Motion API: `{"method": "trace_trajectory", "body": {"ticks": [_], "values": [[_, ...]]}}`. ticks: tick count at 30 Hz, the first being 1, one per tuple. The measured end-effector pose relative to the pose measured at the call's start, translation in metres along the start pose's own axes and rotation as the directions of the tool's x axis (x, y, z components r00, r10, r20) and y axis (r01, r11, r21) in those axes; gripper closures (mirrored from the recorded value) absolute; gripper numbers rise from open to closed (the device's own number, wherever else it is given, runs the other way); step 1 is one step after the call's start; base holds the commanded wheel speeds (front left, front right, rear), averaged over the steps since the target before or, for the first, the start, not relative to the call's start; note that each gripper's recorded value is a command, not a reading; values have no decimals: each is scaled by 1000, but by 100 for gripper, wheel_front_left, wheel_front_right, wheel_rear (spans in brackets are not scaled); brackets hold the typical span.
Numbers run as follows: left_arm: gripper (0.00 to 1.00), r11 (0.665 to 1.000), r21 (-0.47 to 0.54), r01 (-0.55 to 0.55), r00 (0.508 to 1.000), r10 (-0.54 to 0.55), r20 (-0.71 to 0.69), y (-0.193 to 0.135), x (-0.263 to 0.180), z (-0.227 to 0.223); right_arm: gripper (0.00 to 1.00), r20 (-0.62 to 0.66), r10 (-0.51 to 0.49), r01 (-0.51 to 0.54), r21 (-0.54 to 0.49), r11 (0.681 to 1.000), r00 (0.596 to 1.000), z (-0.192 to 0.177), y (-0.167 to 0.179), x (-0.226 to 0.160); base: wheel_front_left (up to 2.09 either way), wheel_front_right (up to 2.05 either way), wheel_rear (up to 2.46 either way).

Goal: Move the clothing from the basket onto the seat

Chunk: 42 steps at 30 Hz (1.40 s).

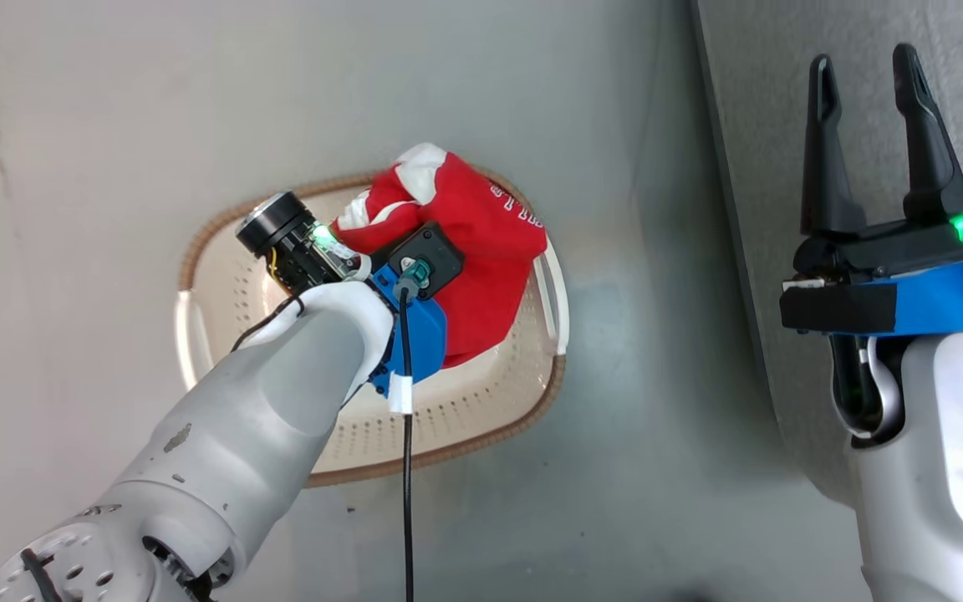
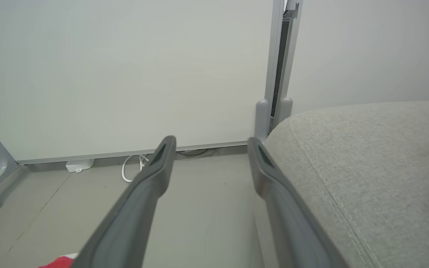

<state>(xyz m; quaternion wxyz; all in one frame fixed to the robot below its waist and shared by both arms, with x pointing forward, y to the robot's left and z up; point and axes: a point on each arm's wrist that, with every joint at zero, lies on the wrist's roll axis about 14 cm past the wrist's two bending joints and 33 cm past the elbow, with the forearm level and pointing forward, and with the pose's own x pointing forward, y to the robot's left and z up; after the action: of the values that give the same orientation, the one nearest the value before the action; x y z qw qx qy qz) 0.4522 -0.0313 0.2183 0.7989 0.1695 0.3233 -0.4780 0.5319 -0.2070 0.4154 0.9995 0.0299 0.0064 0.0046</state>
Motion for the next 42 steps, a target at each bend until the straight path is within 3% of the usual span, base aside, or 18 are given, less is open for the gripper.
{"method": "trace_trajectory", "body": {"ticks": [12, 17, 30, 42], "values": [[100, 991, -50, -121, 966, 129, 225, 20, -53, 89, 0, 53, 1, -2, 10, 1000, 999, 42, 7, -24, 0, 0, 0], [100, 985, -53, -165, 921, 173, 349, 22, -79, 137, 0, 76, 2, -3, 12, 1000, 997, 58, 9, -35, 0, 0, 0], [100, 967, -95, -236, 800, 249, 545, 11, -150, 203, 0, 92, 3, -5, 18, 1000, 996, 80, 13, -78, 0, 0, 0], [100, 947, -106, -304, 707, 299, 641, -1, -207, 230, 0, 110, 14, -17, 27, 999, 994, 93, 20, -111, 0, 0, 0]]}}
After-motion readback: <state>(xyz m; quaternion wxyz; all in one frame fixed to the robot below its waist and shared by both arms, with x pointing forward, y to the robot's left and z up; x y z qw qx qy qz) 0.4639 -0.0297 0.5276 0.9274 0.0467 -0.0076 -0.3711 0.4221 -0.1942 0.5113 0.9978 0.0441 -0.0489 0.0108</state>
